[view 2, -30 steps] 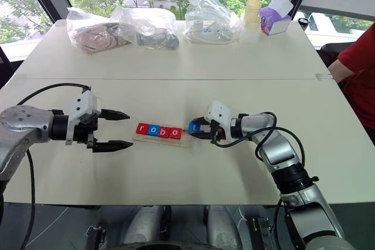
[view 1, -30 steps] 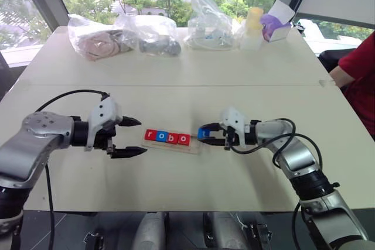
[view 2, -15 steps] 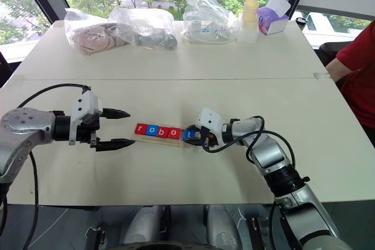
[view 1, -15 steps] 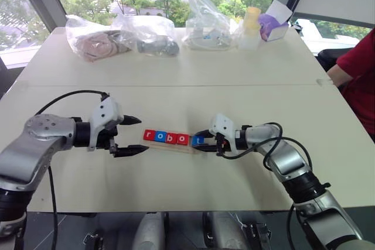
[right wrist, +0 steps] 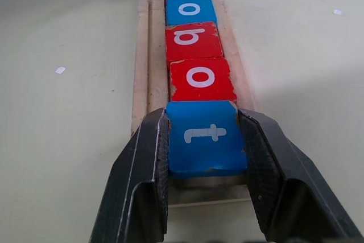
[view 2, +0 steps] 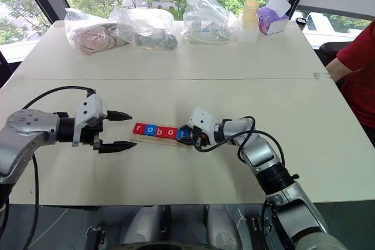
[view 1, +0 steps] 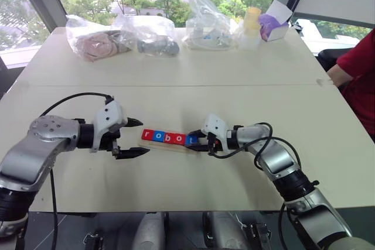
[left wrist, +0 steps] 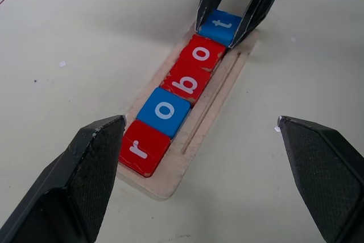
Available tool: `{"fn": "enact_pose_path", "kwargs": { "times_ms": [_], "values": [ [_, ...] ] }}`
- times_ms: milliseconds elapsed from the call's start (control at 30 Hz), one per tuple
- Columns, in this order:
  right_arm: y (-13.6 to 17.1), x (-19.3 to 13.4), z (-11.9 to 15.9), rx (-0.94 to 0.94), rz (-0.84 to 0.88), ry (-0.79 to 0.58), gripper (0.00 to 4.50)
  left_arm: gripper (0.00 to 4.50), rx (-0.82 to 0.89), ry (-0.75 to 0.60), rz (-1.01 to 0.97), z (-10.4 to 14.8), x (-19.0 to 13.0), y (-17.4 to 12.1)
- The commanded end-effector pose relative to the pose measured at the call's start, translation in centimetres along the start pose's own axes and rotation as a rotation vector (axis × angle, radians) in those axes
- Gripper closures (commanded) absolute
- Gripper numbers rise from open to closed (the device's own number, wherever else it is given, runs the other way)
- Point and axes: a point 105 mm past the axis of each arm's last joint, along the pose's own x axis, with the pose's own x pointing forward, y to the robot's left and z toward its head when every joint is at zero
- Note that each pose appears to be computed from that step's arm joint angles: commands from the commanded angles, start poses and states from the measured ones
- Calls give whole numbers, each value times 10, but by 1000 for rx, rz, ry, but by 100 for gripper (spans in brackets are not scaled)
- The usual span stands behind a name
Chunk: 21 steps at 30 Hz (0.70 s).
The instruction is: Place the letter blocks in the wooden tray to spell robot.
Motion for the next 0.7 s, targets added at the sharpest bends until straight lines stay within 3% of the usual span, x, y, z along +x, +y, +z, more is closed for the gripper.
{"fn": "enact_pose_path", "kwargs": {
  "times_ms": [33, 100, 300, 333, 533, 700],
  "values": [
    [0, 3, 7, -35, -3, -18, 326, 0, 35, -8, 12, 5, -2, 1],
    [0, 4, 7, -27, -8, -21, 326, 0, 35, -6, 13, 4, -1, 2],
    [-7, 2, 19, -12, -79, -66, 20, 0, 33, -7, 18, 3, -2, 3],
    [-9, 0, 22, -5, -94, -78, 3, 0, 33, -7, 19, 3, -2, 3],
    [-7, -19, 34, 21, -173, -120, 3, 0, 29, -11, 22, 3, -2, 3],
    [-14, -42, 27, 48, -298, -91, 3, 0, 22, -7, 20, 2, -3, 4]
  ]
}}
